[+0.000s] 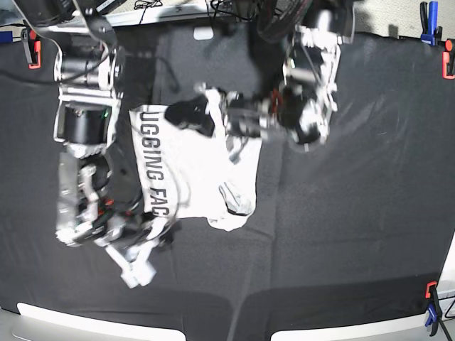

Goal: Layout the t-shirt on the table in an organized manner, then fold the t-shirt properly
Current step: 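Grasp the folded bundle's edges with both grippers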

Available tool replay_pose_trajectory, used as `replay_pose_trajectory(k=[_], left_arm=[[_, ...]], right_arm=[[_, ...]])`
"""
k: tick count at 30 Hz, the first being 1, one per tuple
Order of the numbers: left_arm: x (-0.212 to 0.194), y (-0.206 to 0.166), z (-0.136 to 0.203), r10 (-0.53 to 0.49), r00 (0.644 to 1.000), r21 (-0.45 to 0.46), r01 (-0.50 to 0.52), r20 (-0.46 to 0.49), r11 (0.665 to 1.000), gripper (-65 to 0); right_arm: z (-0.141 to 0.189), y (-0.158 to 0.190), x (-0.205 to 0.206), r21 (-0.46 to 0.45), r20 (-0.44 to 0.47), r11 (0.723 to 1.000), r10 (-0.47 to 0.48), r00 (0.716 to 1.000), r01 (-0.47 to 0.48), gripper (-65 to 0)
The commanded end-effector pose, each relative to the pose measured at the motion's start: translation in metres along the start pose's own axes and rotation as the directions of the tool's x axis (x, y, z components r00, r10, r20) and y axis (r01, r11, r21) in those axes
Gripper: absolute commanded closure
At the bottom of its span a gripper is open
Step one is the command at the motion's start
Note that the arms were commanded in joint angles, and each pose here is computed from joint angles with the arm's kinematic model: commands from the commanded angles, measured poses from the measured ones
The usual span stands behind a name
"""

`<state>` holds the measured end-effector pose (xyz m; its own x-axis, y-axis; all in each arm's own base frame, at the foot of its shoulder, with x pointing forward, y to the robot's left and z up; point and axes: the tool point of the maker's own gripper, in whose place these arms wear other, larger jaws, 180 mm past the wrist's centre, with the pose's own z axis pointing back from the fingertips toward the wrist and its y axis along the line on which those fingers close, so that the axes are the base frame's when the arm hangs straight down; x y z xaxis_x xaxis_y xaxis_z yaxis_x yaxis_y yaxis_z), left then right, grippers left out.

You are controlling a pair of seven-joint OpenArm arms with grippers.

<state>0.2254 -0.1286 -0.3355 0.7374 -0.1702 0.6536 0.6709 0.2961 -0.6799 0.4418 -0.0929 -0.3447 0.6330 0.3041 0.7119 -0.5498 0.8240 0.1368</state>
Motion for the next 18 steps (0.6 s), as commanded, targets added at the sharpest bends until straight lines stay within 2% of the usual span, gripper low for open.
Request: replay_pose_trajectory(k=[1, 5, 7, 10, 13, 18], left_arm=[[0.016, -0.007, 0.0, -0.027, 0.998, -0.013, 0.028, 0.055, 1.0, 0.0], [0.011, -0.004, 0.0, -0.032, 0.999, -0.001, 0.032, 0.028, 0.999, 0.0], [0.016, -0.004, 0.0, -0.036, 0.998, 0.002, 0.036, 0.051, 0.999, 0.0], [0.019, 0.012, 0.001, -0.076, 0.995, 0.095, 0.07, 0.064, 0.993, 0.0], [0.015, 0.026, 0.002, -0.11, 0.993, 0.168, 0.103, 0.032, 0.98, 0.0], [0.015, 0.03, 0.003, -0.121, 0.992, 0.19, 0.115, 0.025, 0.975, 0.0]], right_arm=[[0.001, 0.003, 0.016, 0.001, 0.047, 1.0, 0.022, 0.999, -0.023, 0.0], [-0.012, 0.023, -0.002, 0.033, 0.021, 0.998, 0.061, 0.998, -0.062, 0.0], [-0.012, 0.015, 0.001, -0.017, 0.027, 0.998, 0.057, 0.998, -0.057, 0.0], [-0.008, -0.005, 0.007, -0.104, 0.036, 0.994, 0.032, 0.999, -0.029, 0.0], [-0.004, -0.011, 0.011, -0.118, 0.053, 0.993, 0.013, 0.999, -0.006, 0.0], [-0.007, -0.017, -0.002, -0.129, 0.017, 0.992, -0.006, 1.0, 0.008, 0.0]])
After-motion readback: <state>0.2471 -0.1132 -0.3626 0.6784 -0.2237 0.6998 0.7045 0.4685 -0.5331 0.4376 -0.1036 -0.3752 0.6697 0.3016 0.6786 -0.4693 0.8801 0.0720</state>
